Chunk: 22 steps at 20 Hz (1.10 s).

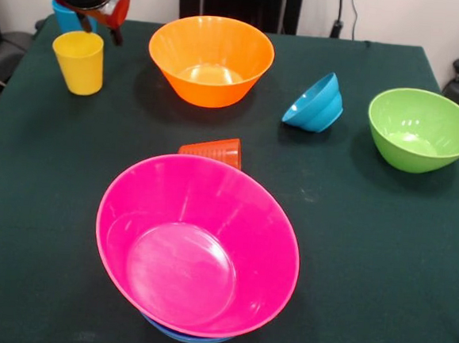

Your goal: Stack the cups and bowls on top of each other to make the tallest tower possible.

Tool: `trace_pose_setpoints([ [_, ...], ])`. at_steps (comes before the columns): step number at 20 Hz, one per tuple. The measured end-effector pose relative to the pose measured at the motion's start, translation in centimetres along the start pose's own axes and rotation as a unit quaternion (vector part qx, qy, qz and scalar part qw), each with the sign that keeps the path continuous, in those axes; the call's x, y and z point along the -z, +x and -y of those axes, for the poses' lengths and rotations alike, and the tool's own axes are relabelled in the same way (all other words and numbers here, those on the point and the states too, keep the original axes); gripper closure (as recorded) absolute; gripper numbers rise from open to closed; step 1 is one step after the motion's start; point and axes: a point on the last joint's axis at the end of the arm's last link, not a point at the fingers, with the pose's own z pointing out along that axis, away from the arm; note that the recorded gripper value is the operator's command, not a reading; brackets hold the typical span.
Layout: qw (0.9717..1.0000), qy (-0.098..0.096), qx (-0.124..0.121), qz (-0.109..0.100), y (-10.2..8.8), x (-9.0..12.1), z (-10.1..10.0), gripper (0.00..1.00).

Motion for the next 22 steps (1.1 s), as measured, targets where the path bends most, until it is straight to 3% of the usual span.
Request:
trace_pose_setpoints([
  [22, 1.0000, 0.002, 0.005, 0.008, -0.78, 0.59, -0.83, 0.00],
])
